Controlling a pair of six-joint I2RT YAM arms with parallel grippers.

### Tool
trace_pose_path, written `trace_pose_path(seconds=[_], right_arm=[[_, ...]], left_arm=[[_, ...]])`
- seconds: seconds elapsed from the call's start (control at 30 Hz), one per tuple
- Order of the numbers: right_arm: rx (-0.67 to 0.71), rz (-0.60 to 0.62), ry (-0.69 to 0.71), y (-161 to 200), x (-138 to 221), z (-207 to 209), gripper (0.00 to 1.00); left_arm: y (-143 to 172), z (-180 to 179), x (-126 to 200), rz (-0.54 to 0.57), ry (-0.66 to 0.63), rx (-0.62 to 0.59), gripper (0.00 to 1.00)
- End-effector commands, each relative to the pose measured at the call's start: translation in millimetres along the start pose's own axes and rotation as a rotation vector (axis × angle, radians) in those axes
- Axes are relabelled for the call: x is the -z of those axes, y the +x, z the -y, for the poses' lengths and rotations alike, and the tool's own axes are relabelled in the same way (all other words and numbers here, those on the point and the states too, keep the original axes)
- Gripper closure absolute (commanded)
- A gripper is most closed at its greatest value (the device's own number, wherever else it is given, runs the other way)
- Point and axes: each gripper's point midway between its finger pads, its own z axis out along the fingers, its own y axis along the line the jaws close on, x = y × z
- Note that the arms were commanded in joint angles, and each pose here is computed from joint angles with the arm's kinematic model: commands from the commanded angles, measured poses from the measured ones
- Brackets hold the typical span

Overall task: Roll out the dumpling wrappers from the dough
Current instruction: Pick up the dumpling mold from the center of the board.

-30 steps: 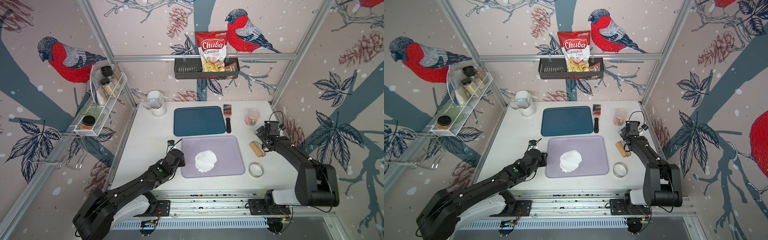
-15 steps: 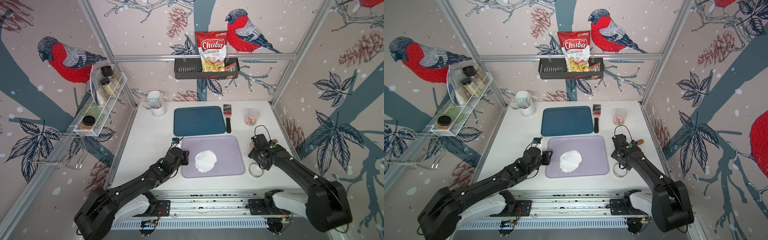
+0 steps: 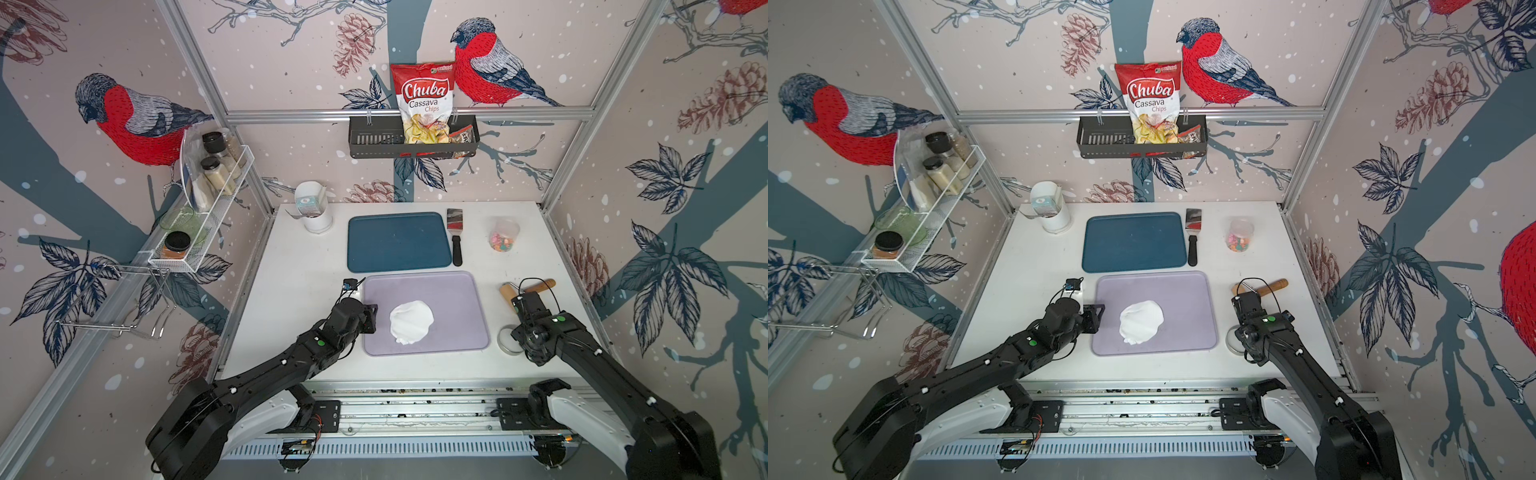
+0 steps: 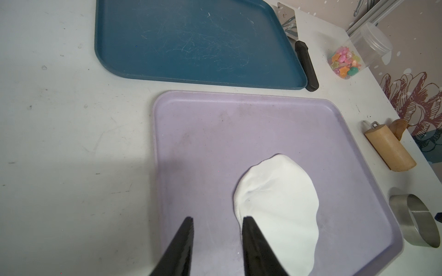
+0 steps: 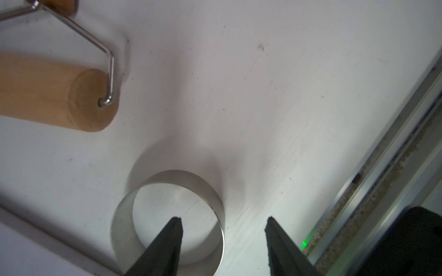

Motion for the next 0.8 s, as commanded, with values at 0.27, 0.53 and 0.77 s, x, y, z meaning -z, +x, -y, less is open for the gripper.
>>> trace_pose_path(seconds=[0.27, 0.53, 0.77], right_arm=[[-0.016, -0.062, -0.036, 16.5, -16.6, -11.1, 0.53], [-0.014, -0.046, -0.039, 16.0, -21.0, -11.3, 0.68], [0.0, -0.028, -0.037, 11.2, -17.7, -12.5, 0.83]], left_arm=[[1.9, 0.2, -3.4, -0.008, 0.002, -0.007, 0.63], [2.4, 0.0, -4.7, -0.015, -0.003, -0.007, 0.64], [2.6, 0.0, -5.8, -0.021, -0.007, -0.009, 0.63]])
